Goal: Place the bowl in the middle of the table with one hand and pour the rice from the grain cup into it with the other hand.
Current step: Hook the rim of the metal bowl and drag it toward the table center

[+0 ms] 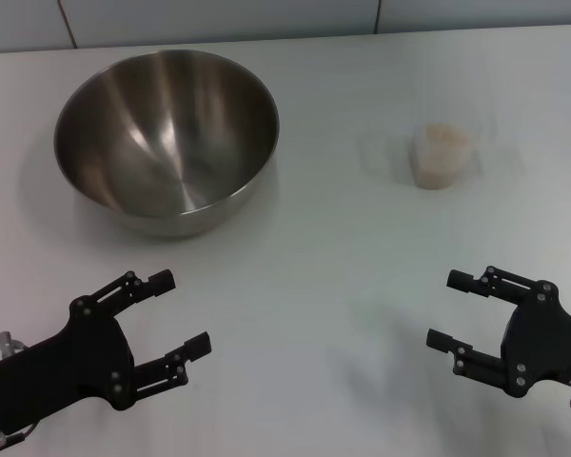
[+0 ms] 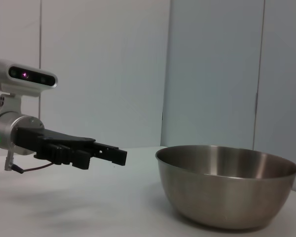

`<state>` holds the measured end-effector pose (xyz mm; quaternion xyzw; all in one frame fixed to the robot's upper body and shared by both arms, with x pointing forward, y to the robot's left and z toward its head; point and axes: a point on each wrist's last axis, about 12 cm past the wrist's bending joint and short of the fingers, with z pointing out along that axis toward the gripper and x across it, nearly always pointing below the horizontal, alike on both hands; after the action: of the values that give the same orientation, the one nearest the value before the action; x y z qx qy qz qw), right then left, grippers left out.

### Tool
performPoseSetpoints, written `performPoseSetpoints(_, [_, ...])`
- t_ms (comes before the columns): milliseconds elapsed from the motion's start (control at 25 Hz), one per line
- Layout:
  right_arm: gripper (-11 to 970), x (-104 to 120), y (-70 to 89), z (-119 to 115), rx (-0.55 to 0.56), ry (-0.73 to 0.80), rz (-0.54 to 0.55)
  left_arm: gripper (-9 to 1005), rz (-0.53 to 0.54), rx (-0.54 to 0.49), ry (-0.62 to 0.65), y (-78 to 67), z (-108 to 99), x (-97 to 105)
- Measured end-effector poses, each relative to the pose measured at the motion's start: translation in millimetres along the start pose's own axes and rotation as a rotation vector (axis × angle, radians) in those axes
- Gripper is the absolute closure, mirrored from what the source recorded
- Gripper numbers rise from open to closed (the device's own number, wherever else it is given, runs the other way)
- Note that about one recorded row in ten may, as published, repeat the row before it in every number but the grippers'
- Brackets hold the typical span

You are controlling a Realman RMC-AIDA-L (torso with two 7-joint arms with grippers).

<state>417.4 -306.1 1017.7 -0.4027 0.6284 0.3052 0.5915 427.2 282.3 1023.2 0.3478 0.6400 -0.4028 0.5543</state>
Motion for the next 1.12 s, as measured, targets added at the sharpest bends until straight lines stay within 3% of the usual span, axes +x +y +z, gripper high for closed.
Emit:
performPoseSetpoints(280, [291, 0, -0.6, 1, 0.002, -0.003, -0.002, 154, 0.001, -0.038, -0.023, 5.9, -2, -4])
performPoseSetpoints(360, [291, -1, -1.8, 2, 0.008, -0.005, -0.003, 154, -0.043, -0.081, -0.074, 17.0, 0, -14])
performPoseSetpoints(480, [291, -1, -1.8, 5, 0.006, -0.014, -0.001, 154, -0.061, -0.089, -0.09, 21.3, 3, -18])
performPoseSetpoints(560, [291, -2, -3.4, 8, 0.004, -0.017, -0.003, 154, -0.144, -0.116, -0.116, 39.3, 14, -29])
performPoseSetpoints(680, [291, -1, -4.7, 10, 0.003, -0.014, -0.004, 154, -0.199, -0.144, -0.113, 50.2, 20, -33])
performPoseSetpoints(720, [291, -1, -4.7, 12, 0.002, -0.016, -0.003, 154, -0.245, -0.18, -0.1, 64.9, 26, -40])
performPoseSetpoints(920, [291, -2, -4.0, 16, 0.001, -0.03, 0.002, 153, -0.263, -0.245, -0.078, 87.2, 29, -57])
performPoseSetpoints(1000, [291, -2, -4.2, 17, 0.006, -0.037, 0.002, 153, -0.263, -0.245, -0.078, 87.2, 29, -57])
performPoseSetpoints(1040, [291, -3, -4.5, 17, 0.008, -0.041, 0.002, 153, -0.253, -0.308, -0.067, 99.9, 24, -66])
performPoseSetpoints(1120, [291, -3, -4.4, 18, 0.01, -0.047, 0.004, 153, -0.241, -0.344, -0.058, 105.6, 22, -70])
